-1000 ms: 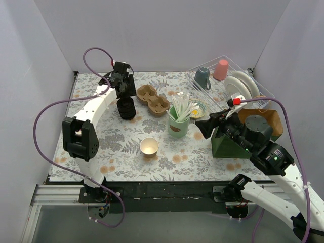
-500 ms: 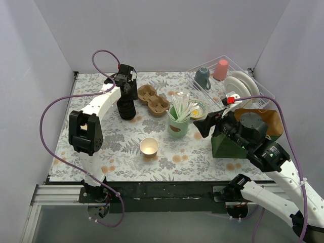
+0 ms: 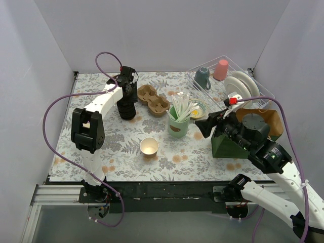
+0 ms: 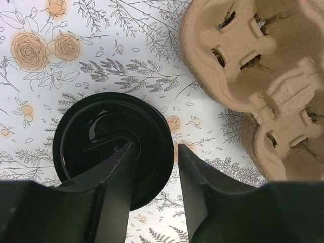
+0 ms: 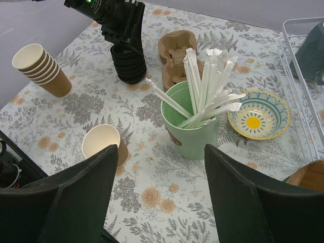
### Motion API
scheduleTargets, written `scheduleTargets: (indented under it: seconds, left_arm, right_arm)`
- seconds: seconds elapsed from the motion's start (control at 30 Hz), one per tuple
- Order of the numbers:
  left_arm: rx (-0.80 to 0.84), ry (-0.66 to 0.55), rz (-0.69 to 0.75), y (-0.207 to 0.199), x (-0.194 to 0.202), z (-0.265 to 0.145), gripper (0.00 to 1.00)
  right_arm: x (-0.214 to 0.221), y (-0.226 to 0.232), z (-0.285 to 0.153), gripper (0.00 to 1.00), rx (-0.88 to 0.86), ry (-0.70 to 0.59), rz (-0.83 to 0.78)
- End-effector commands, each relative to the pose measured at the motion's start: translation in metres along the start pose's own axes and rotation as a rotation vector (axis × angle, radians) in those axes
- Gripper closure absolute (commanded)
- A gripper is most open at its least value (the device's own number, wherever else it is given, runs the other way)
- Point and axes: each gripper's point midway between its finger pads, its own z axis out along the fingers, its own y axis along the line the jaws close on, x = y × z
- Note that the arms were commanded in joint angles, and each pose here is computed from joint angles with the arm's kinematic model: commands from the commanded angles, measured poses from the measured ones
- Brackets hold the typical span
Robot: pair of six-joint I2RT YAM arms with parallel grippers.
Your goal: Pack the takeout coffee
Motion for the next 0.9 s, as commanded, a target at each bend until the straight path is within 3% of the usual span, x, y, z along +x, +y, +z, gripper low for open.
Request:
scheduleTargets:
  seconds: [0.0, 0.5, 0.87]
  left_arm:
    - [0.000, -0.019, 0.014, 0.002, -0.006, -0.006, 0.64]
    - [0.012, -0.047, 0.007, -0.001, -0.019, -0.022, 0.85]
    - [0.054, -0.088, -0.031, -0.008, -0.044, -0.057, 0.91]
  right_arm:
    - [-0.023, 0.002, -0.007, 0.24, -0.005, -0.077, -0.014]
    - [-0.024, 0.004, -0.005, 0.25, -0.011, -0.079, -0.008]
    - [-0.026, 0.006, -0.004, 0.25, -0.021, -0.091, 0.003]
